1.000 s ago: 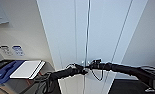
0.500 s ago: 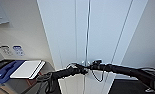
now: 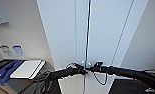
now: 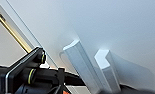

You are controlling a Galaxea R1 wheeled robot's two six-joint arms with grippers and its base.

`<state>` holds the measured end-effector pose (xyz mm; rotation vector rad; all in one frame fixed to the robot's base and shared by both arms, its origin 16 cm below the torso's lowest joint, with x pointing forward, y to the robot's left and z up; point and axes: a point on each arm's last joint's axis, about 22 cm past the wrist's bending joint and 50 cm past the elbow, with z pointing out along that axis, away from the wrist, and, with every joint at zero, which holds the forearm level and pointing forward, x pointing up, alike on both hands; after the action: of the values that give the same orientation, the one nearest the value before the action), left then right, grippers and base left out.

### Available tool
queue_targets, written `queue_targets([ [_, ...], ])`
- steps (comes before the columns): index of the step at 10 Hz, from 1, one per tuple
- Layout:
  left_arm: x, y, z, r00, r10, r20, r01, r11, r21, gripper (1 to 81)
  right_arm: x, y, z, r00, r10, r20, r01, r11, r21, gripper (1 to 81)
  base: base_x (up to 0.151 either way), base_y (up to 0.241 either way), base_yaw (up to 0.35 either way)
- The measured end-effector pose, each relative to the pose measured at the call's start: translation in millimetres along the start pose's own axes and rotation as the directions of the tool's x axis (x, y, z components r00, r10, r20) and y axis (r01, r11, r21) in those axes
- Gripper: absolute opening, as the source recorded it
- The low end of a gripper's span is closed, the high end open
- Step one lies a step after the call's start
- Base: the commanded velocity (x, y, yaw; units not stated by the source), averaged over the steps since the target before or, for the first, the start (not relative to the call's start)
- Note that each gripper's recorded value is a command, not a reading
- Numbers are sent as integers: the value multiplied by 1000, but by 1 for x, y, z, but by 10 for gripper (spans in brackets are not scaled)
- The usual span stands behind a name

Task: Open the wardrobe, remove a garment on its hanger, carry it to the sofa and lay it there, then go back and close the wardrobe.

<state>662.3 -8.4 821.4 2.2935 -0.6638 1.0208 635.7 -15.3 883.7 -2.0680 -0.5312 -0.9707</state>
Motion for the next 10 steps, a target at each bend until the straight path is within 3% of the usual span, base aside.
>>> queue_targets([
  [5, -28, 21, -37, 1000, 24, -4, -25, 993, -115, 811, -24, -16, -21, 1000, 6, -10, -6, 999, 54, 811, 0, 0, 0],
  [10, -70, 40, -83, 999, -4, -48, -6, 978, -207, 811, -53, -31, -47, 1000, 28, 5, -29, 995, 97, 811, 0, 0, 0],
])
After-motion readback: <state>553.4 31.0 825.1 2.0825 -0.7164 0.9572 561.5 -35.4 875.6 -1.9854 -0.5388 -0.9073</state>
